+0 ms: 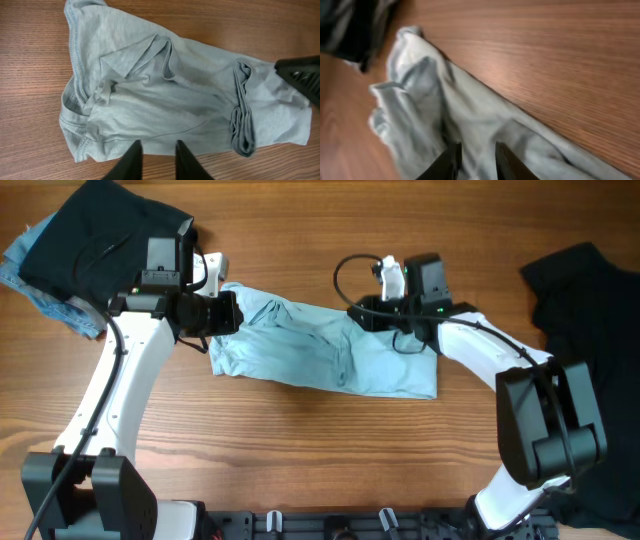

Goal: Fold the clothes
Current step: 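Fold the strip's right end leftward over the middle with the right gripper, then fold the strip's left end rightward onto the bundle with the left gripper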

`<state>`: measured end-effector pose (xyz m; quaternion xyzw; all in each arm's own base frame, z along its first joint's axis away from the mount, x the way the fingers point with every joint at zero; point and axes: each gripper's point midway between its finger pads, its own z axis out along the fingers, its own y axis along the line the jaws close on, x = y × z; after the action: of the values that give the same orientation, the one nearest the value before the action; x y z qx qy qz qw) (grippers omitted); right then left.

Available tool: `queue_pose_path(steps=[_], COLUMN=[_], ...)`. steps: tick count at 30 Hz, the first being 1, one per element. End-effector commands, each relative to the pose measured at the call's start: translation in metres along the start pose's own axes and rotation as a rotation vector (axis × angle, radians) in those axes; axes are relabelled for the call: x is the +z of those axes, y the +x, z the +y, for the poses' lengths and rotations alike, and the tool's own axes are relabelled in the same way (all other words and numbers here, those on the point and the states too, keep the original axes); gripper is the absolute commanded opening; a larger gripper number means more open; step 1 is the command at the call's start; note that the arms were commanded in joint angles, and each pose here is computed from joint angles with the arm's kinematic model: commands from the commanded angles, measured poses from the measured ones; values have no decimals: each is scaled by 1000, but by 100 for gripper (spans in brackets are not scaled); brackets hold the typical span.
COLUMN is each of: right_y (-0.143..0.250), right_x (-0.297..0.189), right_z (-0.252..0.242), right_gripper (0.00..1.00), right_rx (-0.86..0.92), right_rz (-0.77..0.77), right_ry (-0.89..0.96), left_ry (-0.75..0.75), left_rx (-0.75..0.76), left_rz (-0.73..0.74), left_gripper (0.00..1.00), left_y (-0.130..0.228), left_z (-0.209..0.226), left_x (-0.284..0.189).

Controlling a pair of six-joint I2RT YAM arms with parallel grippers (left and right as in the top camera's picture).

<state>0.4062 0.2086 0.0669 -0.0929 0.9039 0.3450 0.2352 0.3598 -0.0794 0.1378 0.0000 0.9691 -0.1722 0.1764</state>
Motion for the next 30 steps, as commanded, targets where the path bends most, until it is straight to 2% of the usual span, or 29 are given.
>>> queue_pose_path(steps=[1,2,4,6,7,8,10,12,14,15,16,17,20,23,26,27,28,30], right_y=[-9,2,40,72,75,73,65,55,46,42,36,33,25,25,27,27,27,27], right_x=[-35,-39,-47,-66,-72,-76,-82,-93,-107,-113,-122,-129,-144,-147,-148,-148,-148,-148], right_z=[11,8,-8,-41,-48,-51,-47,-42,-38,-33,-24,-19,-5,-3,-3,-3,-3,-3], right_gripper=[27,30,41,53,54,55,55,55,56,56,56,57,59,59,59,59,59,59], right_rx=[22,26,53,174,206,231,231,223,196,169,145,131,95,92,98,99,99,100], right_rz=[31,77,219,325,335,329,302,264,220,202,173,153,103,98,106,106,107,106], right_ry=[8,38,138,345,370,352,258,199,190,187,184,183,180,180,180,181,180,181], left_ry=[12,11,9,9,8,1,-102,-212,-233,-230,-148,-90,4,165,183,184,185,190], left_rx=[12,9,6,6,4,1,-5,-14,-52,-58,-23,-8,89,235,250,247,246,234], left_rz=[11,21,30,32,38,45,61,71,100,125,168,179,225,298,319,324,328,342], left_gripper=[36,38,46,54,56,56,57,70,77,81,89,93,95,91,85,79,68,29], left_y=[2,5,7,7,7,8,10,12,14,16,18,18,26,50,57,59,60,64], left_z=[-5,-4,-4,-3,-3,-1,19,43,61,71,79,78,84,71,76,77,78,77], left_x=[-4,-4,-4,-3,-1,2,6,11,24,34,59,70,104,127,143,147,149,148])
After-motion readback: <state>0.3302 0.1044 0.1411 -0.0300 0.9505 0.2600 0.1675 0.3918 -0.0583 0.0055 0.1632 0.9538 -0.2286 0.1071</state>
